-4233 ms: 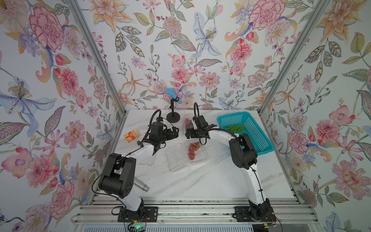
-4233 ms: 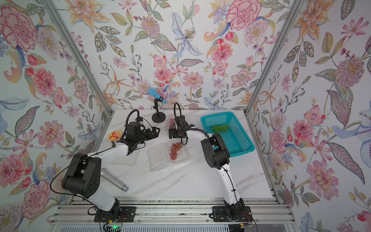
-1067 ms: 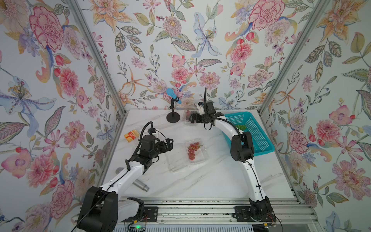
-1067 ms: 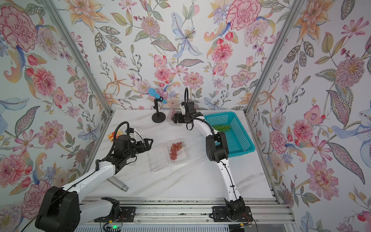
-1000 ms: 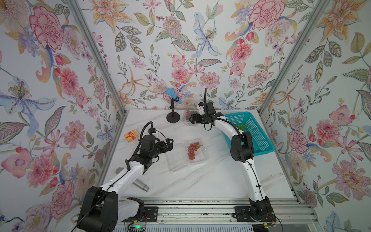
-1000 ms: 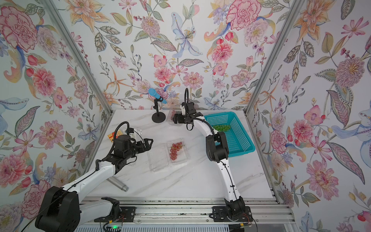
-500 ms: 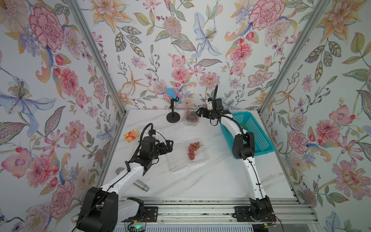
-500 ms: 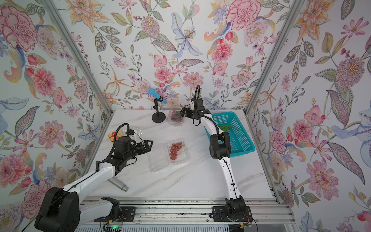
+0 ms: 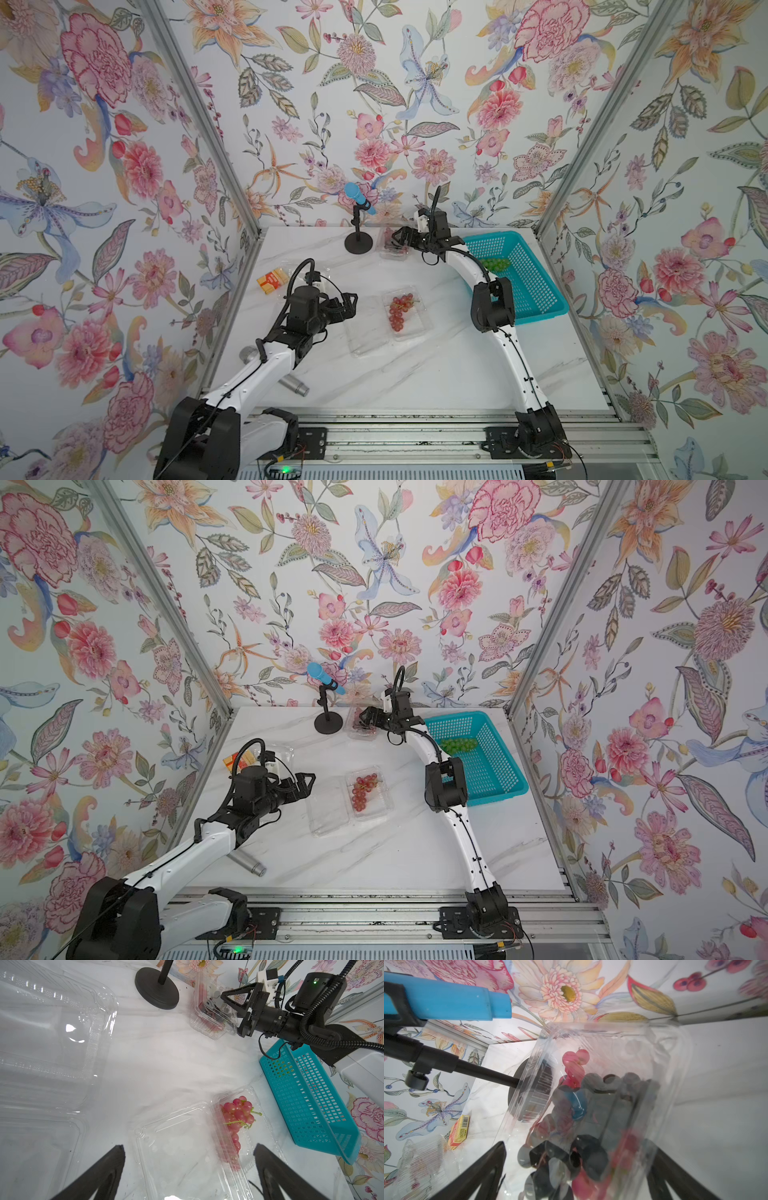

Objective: Pack grapes into containers
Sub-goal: Move the packing box to the center of the board.

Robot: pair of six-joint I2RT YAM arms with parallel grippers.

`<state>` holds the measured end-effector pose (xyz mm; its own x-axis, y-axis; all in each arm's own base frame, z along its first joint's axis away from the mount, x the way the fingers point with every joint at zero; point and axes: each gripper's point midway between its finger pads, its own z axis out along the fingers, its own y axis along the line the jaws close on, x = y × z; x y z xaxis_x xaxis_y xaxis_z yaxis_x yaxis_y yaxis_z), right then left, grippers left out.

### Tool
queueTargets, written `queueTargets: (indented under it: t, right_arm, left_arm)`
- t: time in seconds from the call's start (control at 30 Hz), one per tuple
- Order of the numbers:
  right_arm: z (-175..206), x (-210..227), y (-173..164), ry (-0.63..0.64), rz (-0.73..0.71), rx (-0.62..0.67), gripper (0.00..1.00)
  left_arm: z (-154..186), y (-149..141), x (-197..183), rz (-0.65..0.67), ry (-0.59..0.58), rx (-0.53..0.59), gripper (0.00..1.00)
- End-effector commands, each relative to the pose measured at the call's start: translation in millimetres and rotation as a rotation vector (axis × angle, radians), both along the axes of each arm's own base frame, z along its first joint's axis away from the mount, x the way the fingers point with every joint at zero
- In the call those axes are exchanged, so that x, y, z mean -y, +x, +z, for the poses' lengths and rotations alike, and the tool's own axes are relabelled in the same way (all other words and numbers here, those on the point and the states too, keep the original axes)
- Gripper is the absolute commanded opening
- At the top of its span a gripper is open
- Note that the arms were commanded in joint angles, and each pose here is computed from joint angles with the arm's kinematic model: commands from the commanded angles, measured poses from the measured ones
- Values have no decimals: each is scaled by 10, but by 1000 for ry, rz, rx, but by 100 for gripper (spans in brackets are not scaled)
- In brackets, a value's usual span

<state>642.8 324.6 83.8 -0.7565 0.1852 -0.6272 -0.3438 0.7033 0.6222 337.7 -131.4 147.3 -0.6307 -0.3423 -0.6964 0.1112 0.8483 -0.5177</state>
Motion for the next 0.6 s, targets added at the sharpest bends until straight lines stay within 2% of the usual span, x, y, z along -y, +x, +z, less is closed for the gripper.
queueTargets:
  t: [0.0, 0.23, 0.57]
  right_arm:
    - [119, -30, 54, 49, 7, 29, 100]
    - [135, -67, 23, 81, 44, 28, 100]
    - [262, -198, 89, 200, 47, 51, 100]
  left_arm:
    - [-18, -21, 3, -12, -9, -5, 100]
    - [-30, -11, 23, -16, -19, -8, 100]
    - [5, -28, 26, -19, -21, -1, 100]
